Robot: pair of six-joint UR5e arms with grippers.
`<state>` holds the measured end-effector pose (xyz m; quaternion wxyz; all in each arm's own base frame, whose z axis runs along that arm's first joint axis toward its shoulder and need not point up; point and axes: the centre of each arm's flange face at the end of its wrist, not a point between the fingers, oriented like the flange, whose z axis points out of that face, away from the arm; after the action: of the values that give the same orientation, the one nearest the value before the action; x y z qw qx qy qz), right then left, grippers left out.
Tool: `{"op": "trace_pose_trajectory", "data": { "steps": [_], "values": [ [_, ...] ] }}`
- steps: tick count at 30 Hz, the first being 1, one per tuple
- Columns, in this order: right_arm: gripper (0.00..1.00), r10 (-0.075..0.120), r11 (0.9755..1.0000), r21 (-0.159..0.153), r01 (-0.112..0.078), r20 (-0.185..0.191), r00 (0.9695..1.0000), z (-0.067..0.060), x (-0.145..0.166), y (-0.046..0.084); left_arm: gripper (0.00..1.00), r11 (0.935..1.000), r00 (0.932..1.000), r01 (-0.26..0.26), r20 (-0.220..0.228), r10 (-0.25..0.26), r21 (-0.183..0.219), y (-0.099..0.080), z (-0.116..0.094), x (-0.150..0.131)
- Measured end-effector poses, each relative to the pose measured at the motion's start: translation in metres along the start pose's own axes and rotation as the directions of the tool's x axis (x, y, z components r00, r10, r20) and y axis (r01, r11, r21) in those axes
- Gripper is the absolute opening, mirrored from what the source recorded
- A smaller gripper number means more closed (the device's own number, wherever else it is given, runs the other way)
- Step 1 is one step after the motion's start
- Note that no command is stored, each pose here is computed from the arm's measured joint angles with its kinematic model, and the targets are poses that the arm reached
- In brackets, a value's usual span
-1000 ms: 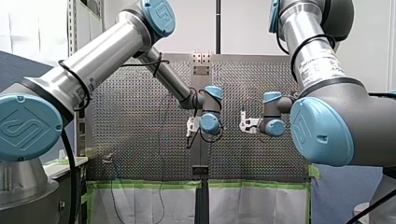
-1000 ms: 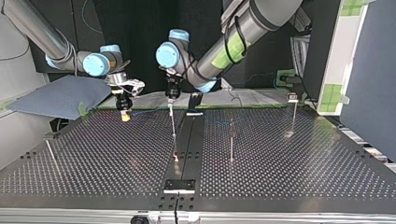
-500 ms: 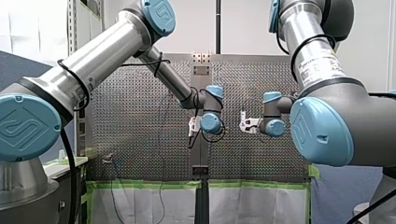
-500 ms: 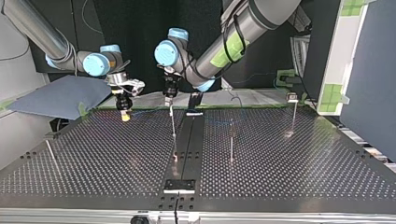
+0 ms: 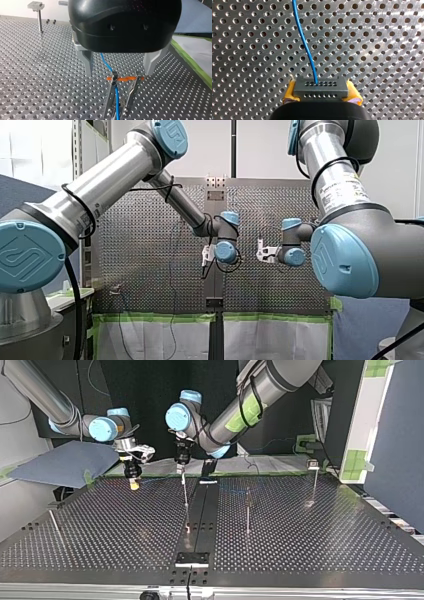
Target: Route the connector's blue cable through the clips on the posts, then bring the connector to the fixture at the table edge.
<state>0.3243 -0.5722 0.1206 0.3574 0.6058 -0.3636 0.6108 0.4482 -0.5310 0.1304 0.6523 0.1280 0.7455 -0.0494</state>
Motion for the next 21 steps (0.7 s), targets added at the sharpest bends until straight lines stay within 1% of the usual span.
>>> {"op": "trace_pose_trajectory", "data": {
  "steps": [3, 6, 10, 14, 17, 20, 21],
  "values": [
    [0.00, 0.000, 1.0000, 0.000, 0.000, 0.000, 1.0000, 0.000, 0.000, 0.000, 1.00, 0.9999, 0.9999, -0.005, -0.010, 0.005, -0.010, 0.000, -0.003, 0.001],
    [0.00, 0.001, 1.0000, 0.000, -0.001, 0.001, 1.0000, 0.000, 0.000, 0.000, 1.00, 0.9997, 0.9998, -0.011, -0.018, 0.010, -0.024, 0.000, -0.010, -0.001],
    [0.00, 0.003, 1.0000, -0.001, -0.003, 0.004, 1.0000, 0.000, 0.000, 0.001, 1.00, 0.9994, 1.0000, 0.004, 0.000, -0.004, -0.035, 0.001, -0.022, -0.009],
    [0.00, 0.003, 1.0000, -0.001, -0.003, 0.005, 1.0000, -0.001, 0.000, 0.001, 1.00, 0.9984, 0.9988, 0.041, 0.027, -0.040, -0.038, 0.002, -0.033, -0.019],
    [0.00, 0.004, 1.0000, -0.001, -0.004, 0.006, 1.0000, -0.001, -0.001, 0.001, 1.00, 0.9958, 0.9959, 0.078, 0.050, -0.076, -0.048, 0.004, -0.041, -0.026],
    [0.00, 0.005, 1.0000, -0.002, -0.005, 0.011, 0.9999, -0.001, -0.001, 0.001, 1.00, 0.9911, 0.9905, 0.119, 0.075, -0.115, -0.059, 0.006, -0.051, -0.034],
    [0.00, 0.005, 1.0000, -0.002, -0.005, 0.013, 0.9999, -0.001, -0.001, 0.001, 1.00, 0.9889, 0.9877, 0.136, 0.086, -0.131, -0.060, 0.006, -0.055, -0.037]
  ]
}}
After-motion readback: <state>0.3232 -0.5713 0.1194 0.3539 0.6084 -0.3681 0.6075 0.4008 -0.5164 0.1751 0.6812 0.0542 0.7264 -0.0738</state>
